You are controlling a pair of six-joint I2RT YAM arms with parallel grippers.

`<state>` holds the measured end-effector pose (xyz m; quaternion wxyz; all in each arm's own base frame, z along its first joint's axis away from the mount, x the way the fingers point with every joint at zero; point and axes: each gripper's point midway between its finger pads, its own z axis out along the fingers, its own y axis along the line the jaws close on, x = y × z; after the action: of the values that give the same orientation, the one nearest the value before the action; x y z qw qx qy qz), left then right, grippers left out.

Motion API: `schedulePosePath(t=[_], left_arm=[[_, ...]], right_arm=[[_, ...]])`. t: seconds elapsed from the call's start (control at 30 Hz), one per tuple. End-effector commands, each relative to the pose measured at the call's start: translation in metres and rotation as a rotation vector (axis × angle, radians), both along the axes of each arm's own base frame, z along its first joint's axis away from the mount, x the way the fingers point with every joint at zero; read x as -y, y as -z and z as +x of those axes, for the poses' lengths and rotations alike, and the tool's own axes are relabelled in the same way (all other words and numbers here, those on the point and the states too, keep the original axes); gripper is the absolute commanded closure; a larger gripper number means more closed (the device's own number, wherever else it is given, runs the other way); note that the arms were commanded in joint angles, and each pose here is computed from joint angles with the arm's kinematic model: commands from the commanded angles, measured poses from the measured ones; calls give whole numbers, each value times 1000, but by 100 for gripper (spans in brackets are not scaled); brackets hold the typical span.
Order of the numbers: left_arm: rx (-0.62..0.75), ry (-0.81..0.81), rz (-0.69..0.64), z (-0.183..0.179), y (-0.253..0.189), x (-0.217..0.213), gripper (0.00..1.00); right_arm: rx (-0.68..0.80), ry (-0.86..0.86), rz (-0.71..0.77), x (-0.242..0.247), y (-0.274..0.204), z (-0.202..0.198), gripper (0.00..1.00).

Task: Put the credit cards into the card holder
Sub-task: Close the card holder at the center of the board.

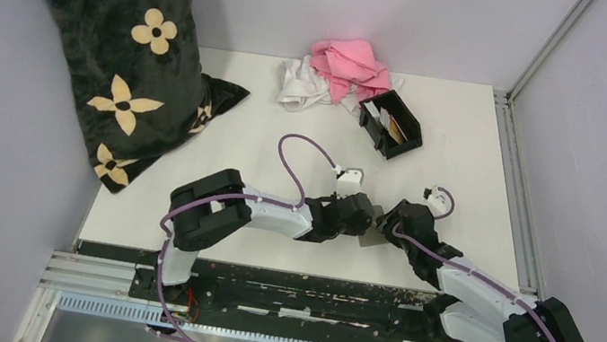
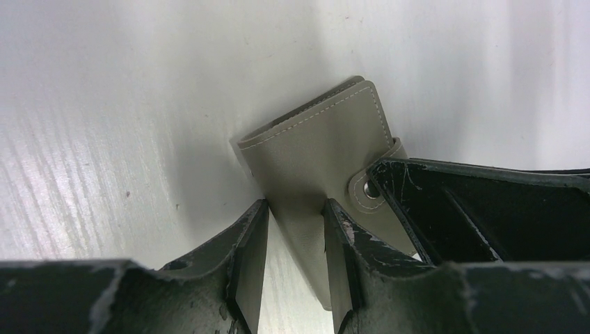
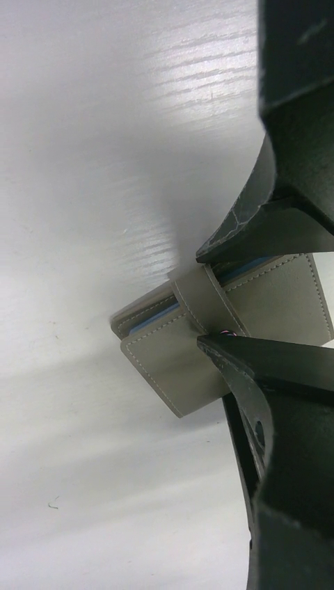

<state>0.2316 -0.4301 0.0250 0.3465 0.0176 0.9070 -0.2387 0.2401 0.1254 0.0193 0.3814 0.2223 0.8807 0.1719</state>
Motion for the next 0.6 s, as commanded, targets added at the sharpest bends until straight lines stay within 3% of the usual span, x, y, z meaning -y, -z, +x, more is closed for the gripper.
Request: schedulePosePath(t=[0.0,0.57], left_arm=[[1,12,30,-3,-3,-8,57],[-16,-55,49,9,2,-41,57]], right_arm=[[-154,-26,-50,4,42,-35,52],[-127,-102,-161,-26,56,-42,54]])
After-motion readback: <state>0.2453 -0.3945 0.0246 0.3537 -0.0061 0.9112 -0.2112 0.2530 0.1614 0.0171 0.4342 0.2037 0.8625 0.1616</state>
